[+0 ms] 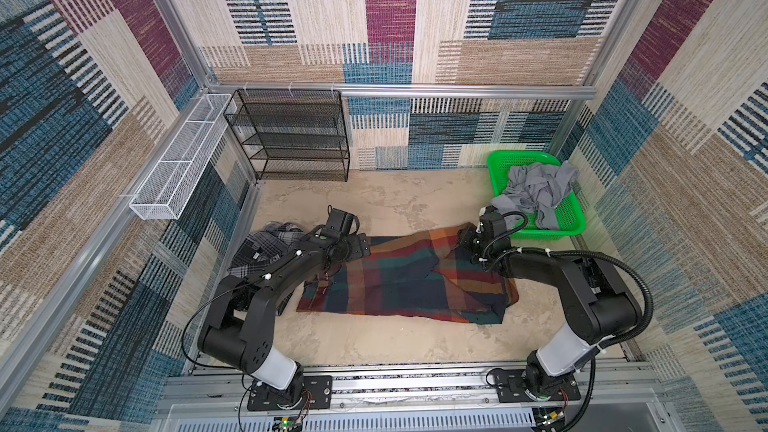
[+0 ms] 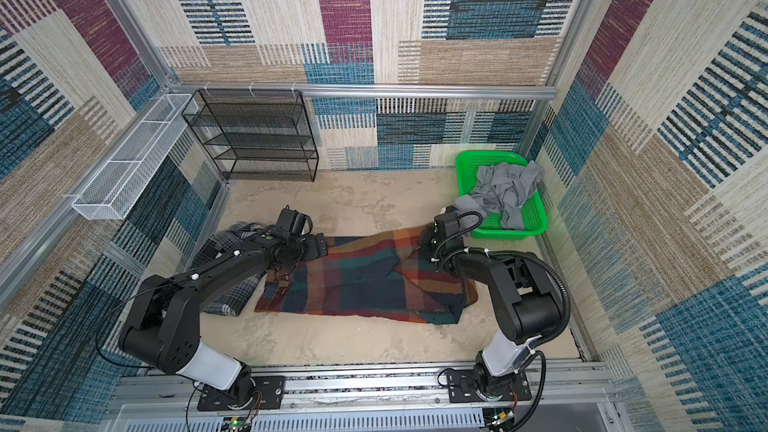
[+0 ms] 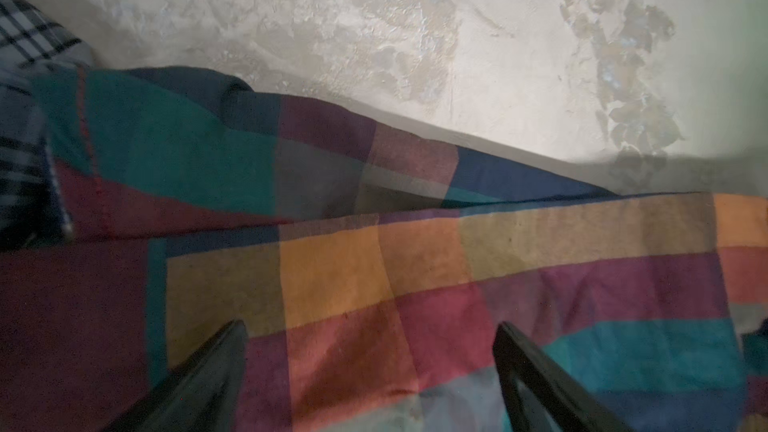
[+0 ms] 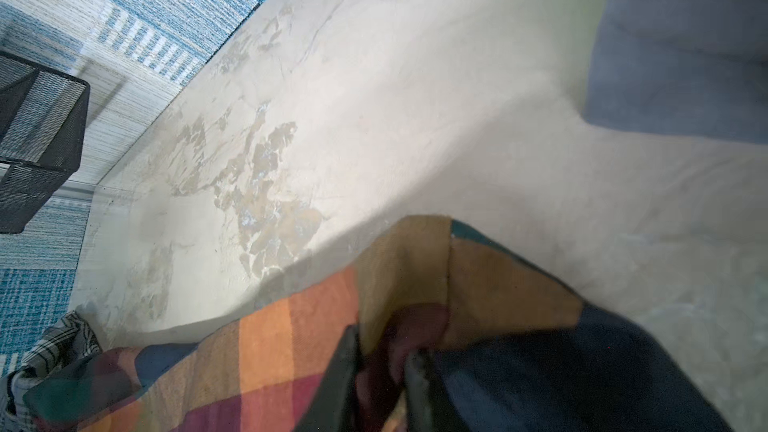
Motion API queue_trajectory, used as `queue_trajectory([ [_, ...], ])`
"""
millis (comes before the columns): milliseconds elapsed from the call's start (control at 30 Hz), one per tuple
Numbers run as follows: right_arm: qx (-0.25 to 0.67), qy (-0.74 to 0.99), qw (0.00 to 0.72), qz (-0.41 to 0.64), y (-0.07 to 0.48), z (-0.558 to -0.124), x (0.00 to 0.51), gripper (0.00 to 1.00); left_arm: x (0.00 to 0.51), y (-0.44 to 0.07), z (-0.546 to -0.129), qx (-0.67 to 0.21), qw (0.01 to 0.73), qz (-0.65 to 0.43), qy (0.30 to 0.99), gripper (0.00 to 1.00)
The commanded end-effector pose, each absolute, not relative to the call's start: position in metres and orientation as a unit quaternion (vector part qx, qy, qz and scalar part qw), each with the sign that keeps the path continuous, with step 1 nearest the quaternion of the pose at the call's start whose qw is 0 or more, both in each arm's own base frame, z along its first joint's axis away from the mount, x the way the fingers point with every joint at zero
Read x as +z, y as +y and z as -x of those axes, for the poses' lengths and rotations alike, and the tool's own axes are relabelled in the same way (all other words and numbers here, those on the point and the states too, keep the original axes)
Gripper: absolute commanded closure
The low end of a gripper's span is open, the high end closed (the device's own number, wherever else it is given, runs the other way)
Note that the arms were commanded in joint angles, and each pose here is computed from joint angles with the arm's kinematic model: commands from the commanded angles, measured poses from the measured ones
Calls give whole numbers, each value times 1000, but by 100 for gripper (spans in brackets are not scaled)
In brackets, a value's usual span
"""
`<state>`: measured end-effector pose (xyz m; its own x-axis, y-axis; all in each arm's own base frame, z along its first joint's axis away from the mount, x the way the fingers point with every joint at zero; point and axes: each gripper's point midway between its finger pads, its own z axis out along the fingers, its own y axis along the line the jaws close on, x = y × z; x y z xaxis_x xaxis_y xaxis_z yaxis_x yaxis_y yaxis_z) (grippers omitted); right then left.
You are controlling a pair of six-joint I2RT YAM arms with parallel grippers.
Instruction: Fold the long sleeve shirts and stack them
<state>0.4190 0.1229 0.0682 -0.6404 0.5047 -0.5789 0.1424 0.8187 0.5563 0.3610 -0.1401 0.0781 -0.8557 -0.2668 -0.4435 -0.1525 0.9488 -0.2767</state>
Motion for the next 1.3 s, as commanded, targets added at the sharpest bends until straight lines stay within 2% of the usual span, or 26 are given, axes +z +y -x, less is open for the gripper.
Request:
queue_trajectory([
  [0,264,855,412,-171,129,-422,85,97,71,-140,-366,-115,247,125,954,4],
  [33,266,853,415,-173,127,-419,88,100,67,-140,-366,-115,244,126,955,4],
  [233,261,851,413,-196,113,-385,93,100,52,-138,-362,-108,231,133,958,4],
  [533,251,865,342,-268,98,-320,53,100,44,-136,-359,-108,226,142,958,4],
  [867,168,872,320,-329,93,-280,15,100,39,-135,-356,-105,220,146,959,4],
  [1000,167,875,311,-331,96,-284,24,100,40,-133,-355,-102,220,145,959,4],
  [1033,175,873,314,-329,98,-286,33,93,42,-133,-355,-101,222,145,959,4],
  [1067,187,868,319,-331,100,-287,44,80,43,-133,-355,-101,223,145,959,4],
  [1133,196,860,325,-342,98,-284,62,63,45,-133,-356,-102,225,146,958,4],
  [1167,198,855,332,-346,95,-283,72,56,46,-133,-356,-103,225,145,958,4],
  [1267,196,838,367,-352,83,-281,100,44,48,-133,-356,-103,227,145,957,4],
])
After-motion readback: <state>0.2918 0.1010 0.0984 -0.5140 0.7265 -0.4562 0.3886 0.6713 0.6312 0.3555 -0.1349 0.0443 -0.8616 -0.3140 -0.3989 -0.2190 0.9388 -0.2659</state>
